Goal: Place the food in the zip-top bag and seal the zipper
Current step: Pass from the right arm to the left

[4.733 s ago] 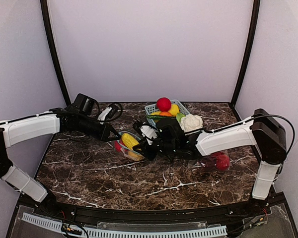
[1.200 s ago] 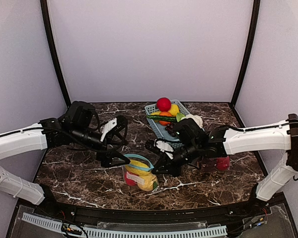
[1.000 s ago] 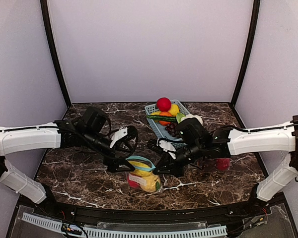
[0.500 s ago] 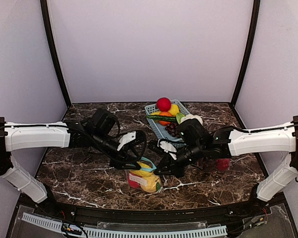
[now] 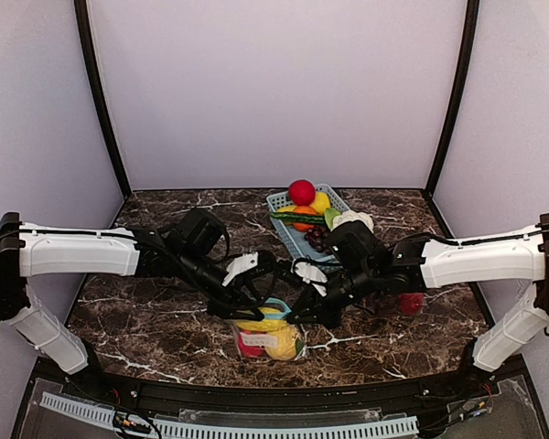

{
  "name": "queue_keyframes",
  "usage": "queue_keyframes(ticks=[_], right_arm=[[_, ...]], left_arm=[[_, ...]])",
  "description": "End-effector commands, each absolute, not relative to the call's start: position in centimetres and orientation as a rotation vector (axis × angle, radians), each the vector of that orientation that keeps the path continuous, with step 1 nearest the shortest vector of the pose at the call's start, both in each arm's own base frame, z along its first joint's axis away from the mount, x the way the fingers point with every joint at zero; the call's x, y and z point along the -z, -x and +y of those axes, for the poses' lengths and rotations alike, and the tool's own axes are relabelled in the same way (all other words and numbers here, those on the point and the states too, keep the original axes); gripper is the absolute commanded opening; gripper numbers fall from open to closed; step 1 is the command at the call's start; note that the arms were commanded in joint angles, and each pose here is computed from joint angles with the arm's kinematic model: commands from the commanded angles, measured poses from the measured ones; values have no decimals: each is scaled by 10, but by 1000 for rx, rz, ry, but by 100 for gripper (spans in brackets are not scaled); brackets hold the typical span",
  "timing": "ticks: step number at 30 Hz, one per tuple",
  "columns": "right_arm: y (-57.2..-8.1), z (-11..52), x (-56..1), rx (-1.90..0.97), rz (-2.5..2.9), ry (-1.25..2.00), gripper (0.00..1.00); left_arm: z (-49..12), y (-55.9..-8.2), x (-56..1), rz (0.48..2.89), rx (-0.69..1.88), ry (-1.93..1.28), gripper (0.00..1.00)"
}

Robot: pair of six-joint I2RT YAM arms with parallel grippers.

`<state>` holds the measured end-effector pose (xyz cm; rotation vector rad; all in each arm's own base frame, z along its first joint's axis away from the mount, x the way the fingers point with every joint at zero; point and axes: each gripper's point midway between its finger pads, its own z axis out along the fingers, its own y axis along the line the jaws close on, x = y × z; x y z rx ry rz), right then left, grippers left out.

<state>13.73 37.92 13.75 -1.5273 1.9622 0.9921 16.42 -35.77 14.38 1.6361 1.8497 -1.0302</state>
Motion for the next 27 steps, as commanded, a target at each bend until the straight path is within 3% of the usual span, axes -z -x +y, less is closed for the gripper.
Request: queue_keyframes(ticks=[1, 10, 14, 18, 21, 23, 27], right_arm=[[-145, 378, -146, -968, 1940, 1482, 0], [-151, 374, -142, -948, 1972, 1453, 0], [-154, 373, -143, -946, 1975, 1439, 0], [-155, 371, -147, -945, 1976, 1422, 0], [-156, 367, -152, -941, 1976, 1393, 1], [-157, 363, -155, -939, 1974, 1367, 10], [-159, 353, -159, -940, 1984, 1291, 41]], left_arm=[[-358, -153, -135, 1877, 1038, -1667, 37], [-358, -146, -130, 1883, 1021, -1690, 42], [-360, -145, -130, 1883, 1007, -1694, 28], [-361, -145, -127, 1911, 1004, -1693, 5], [-360, -144, -126, 1930, 1008, -1694, 1], [-359, -143, -126, 1933, 1009, -1692, 1], [-360, -142, -128, 1936, 1019, -1683, 1]])
